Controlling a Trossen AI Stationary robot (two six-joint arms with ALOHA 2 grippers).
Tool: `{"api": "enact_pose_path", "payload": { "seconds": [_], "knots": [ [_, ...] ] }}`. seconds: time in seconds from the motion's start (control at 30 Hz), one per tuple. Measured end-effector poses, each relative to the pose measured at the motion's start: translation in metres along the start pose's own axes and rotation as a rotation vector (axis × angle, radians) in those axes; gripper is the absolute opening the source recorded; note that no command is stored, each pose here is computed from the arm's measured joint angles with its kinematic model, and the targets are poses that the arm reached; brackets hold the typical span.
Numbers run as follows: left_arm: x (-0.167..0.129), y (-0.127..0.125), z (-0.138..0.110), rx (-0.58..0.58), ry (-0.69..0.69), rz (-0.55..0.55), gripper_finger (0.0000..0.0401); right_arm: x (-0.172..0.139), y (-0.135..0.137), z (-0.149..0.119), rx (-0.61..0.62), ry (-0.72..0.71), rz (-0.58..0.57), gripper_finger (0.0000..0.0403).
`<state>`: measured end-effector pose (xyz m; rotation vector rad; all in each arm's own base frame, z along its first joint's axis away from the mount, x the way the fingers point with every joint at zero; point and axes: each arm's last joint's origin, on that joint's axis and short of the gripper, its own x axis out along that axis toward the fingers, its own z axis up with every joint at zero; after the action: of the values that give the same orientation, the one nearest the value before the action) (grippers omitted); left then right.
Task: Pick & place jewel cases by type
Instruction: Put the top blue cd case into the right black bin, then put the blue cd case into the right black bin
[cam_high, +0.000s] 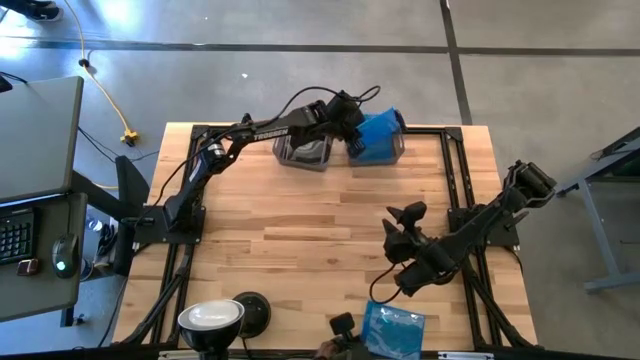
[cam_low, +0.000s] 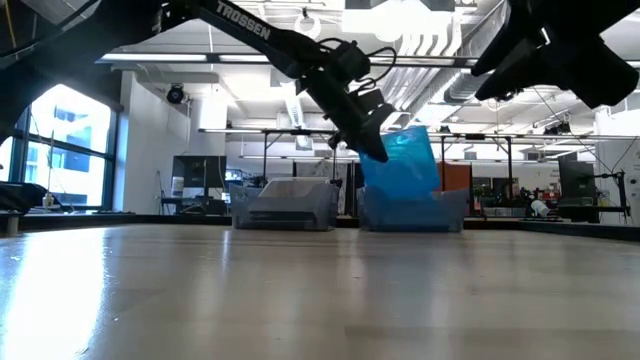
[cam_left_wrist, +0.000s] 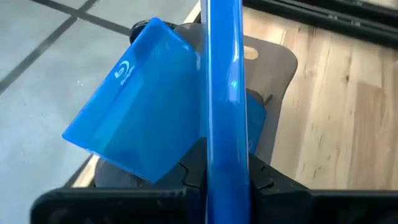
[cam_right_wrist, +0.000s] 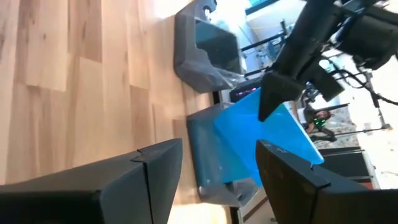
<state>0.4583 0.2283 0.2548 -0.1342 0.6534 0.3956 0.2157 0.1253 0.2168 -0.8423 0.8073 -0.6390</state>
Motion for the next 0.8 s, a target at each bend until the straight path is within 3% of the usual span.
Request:
{"api": "enact_pose_path", "payload": {
  "seconds": [0.17, 0.33, 0.53, 0.67, 0.8],
  "knots": [
    [0.0, 0.0, -0.002, 0.039, 0.023, -0.001, 0.0067, 0.0, 0.001, -0.001, 0.002, 0.026, 0.048, 0.0199],
    [0.0, 0.0, -0.003, 0.064, 0.034, 0.005, 0.0122, 0.0, 0.002, -0.001, 0.004, 0.033, 0.063, 0.0199],
    [-0.029, 0.004, 0.014, 0.096, -0.01, 0.145, 0.0178, 0.0, 0.005, 0.002, 0.041, 0.039, 0.112, 0.0199],
    [-0.066, 0.002, 0.033, 0.096, -0.07, 0.191, 0.019, -0.001, 0.009, 0.001, 0.056, 0.09, 0.231, 0.0199],
    [-0.099, -0.012, 0.046, 0.077, -0.12, 0.108, 0.0188, -0.008, 0.018, 0.006, 0.138, 0.13, 0.441, 0.0199]
  ]
}}
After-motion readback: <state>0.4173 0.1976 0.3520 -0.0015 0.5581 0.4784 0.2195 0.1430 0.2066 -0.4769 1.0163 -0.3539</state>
